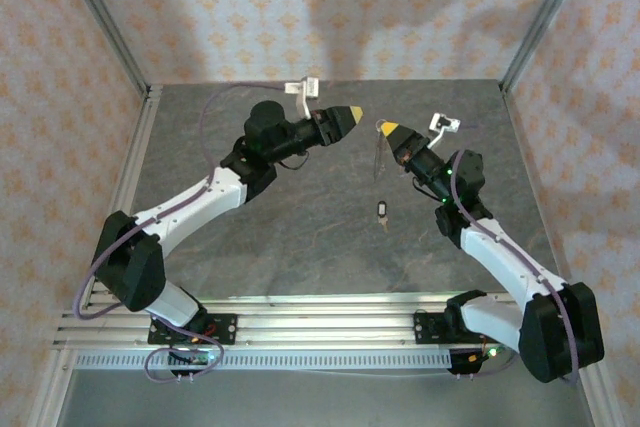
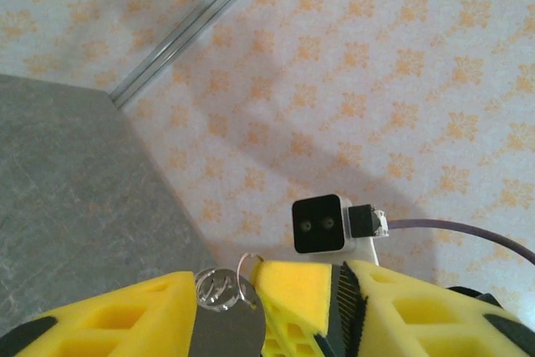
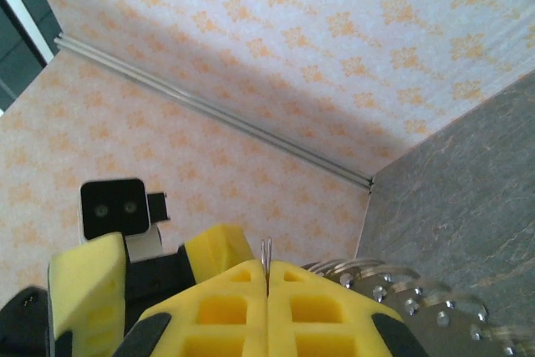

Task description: Put the keys on the keyring

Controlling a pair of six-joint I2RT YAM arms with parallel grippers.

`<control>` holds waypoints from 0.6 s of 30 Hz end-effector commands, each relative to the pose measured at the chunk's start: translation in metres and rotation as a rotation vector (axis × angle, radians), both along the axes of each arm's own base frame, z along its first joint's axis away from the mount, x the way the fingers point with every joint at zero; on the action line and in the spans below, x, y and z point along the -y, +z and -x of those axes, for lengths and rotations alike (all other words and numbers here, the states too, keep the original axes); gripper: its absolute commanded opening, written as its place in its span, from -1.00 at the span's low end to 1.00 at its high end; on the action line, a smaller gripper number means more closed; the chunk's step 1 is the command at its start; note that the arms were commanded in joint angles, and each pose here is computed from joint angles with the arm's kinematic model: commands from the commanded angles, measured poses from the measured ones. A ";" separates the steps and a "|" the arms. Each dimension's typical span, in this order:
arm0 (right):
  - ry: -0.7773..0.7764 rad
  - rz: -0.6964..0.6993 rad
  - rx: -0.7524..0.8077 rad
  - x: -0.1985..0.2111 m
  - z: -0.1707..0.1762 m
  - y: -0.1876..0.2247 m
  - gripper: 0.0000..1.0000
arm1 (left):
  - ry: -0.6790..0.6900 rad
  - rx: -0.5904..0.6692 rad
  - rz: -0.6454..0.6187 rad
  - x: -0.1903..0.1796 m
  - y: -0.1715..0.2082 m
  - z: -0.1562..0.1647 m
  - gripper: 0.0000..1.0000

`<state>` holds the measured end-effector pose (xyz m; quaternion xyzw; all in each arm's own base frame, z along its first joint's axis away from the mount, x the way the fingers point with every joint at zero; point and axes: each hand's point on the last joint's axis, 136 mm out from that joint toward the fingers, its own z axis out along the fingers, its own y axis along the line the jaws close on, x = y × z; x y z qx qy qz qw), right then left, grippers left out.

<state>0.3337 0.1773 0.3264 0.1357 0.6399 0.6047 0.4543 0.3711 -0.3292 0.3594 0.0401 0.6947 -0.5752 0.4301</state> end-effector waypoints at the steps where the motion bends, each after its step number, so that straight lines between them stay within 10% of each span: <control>1: -0.043 -0.083 0.075 0.006 0.005 0.027 -1.00 | 0.051 0.028 0.057 0.003 0.009 -0.005 -0.10; 18: -0.020 -0.093 0.068 -0.002 0.002 0.024 -1.00 | -0.006 0.006 0.059 0.031 -0.008 -0.013 -0.24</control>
